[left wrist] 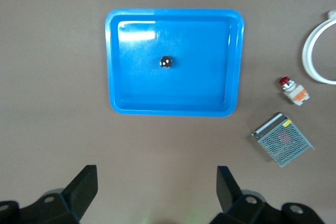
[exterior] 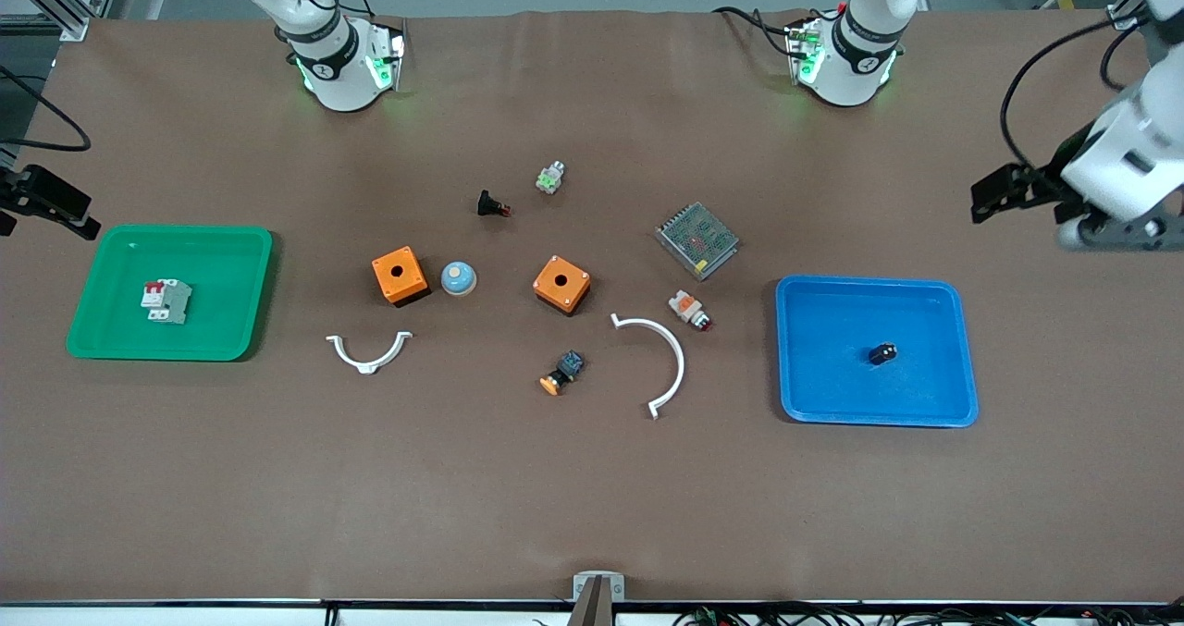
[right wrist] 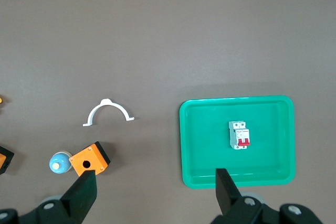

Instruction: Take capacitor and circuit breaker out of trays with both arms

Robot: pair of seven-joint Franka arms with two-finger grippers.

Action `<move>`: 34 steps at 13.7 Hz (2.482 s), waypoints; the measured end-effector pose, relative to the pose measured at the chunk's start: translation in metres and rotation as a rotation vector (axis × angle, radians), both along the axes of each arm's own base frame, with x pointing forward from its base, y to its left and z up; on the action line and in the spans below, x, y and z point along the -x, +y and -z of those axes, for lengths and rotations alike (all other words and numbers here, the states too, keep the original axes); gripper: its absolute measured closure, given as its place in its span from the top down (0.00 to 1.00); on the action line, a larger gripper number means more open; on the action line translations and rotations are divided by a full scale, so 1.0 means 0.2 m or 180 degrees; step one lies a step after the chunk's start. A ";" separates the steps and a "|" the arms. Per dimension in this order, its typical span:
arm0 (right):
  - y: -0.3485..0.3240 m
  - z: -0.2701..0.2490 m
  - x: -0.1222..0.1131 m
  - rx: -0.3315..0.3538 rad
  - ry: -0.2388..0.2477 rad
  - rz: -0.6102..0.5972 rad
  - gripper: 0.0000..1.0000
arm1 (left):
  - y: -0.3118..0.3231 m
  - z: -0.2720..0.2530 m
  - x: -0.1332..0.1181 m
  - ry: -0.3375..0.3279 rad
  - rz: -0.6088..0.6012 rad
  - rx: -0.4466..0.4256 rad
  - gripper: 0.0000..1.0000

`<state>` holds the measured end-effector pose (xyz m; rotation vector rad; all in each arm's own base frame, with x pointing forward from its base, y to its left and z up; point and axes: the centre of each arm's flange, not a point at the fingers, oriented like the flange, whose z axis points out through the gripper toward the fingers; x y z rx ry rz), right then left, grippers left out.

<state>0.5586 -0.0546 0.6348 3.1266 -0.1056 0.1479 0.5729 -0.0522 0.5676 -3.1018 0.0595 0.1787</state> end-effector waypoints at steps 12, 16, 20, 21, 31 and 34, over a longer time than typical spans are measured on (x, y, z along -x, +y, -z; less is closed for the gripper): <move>-0.01 0.01 -0.01 -0.0001 0.0018 0.0012 1.00 | 0.12 1.48 -0.13 -0.0294 -0.0109 0.0117 0.96; -0.02 0.11 -0.06 -0.0008 0.0128 0.0018 1.00 | 0.11 1.74 -0.13 -0.0335 -0.0109 0.0154 0.70; -0.08 0.28 -0.13 -0.0020 0.0322 0.0075 1.00 | 0.11 1.81 -0.15 -0.0345 -0.0114 0.0165 0.61; -0.14 0.34 -0.15 -0.0027 0.0382 0.0109 1.00 | 0.11 1.82 -0.15 -0.0357 -0.0115 0.0166 0.56; -0.82 0.97 -0.19 -0.0165 0.0812 -0.0154 1.00 | 0.12 1.81 -0.19 -0.0410 -0.0175 0.0167 0.34; -0.94 1.17 -0.12 -0.0189 0.0813 -0.0187 1.00 | 0.13 1.74 -0.20 -0.0446 -0.0181 0.0163 0.34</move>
